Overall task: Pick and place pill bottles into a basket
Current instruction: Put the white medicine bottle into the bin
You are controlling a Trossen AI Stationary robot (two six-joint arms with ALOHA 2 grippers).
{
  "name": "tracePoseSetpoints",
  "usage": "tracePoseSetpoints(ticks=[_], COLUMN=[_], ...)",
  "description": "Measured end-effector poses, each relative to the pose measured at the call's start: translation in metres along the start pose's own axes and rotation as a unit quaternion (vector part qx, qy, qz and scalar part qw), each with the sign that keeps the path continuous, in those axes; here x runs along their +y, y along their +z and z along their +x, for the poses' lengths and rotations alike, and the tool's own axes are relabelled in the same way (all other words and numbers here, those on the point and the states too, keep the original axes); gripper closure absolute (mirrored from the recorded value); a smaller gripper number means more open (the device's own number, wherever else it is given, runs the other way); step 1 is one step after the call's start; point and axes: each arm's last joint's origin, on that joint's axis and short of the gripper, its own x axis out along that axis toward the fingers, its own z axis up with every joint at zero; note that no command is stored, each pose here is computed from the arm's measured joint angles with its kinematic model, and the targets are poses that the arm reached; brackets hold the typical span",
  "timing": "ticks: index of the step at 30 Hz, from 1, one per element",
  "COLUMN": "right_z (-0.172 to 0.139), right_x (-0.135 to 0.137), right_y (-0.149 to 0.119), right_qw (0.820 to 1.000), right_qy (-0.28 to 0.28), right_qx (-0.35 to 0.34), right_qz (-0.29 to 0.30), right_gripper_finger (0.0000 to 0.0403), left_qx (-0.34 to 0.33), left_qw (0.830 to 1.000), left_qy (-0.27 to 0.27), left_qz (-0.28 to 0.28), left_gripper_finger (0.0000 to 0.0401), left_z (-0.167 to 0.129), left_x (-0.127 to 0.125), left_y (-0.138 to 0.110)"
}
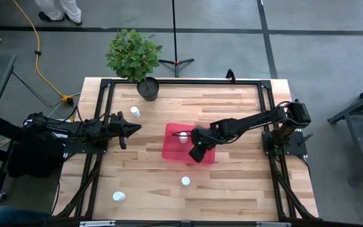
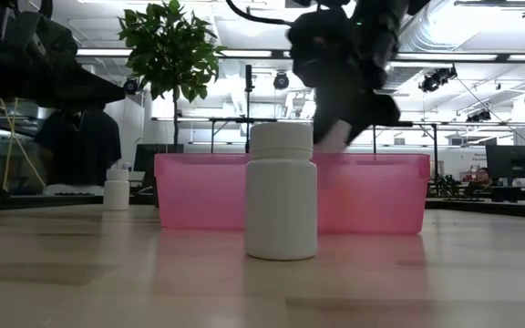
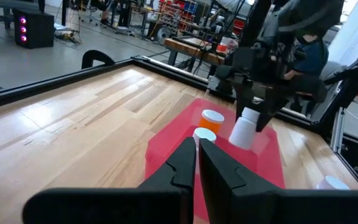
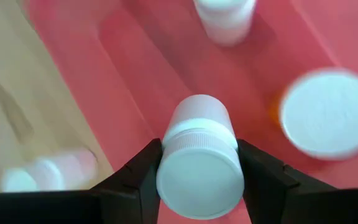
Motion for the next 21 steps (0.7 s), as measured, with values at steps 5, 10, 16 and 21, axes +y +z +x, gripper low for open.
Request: tracePoseSetpoints(ticks=[5, 10, 16, 21], right_z=[-0.002, -0.013, -0.003, 0.009], right_x=[0.000, 0.009, 0.019, 0.020], right_y=[0.009, 0.021, 0.028, 0.024], right_qw=[0.999, 0.999, 0.999, 0.996], right_qy=[0.015, 0.004, -0.046, -0.067], right_qx=[-0.021, -0.032, 0.015, 0.055], right_qz=[0.021, 0.017, -0.007, -0.019], right_gripper_finger=[0.0241, 0.0241, 0.0241, 0.0241], left_qx=[0.000, 0.000, -0.001, -0.001], left_qw=[1.000, 1.000, 1.000, 1.000], left_qy=[0.000, 0.001, 0.003, 0.003], left_qz=[0.000, 0.000, 0.000, 0.000], left_gripper_finger=[0.0343, 0.0343, 0.0343, 0.0343], left_z=[0.000, 0.000, 0.000, 0.000], left_x=[0.000, 0.000, 0.000, 0.000], left_y=[0.000, 0.000, 0.000, 0.000])
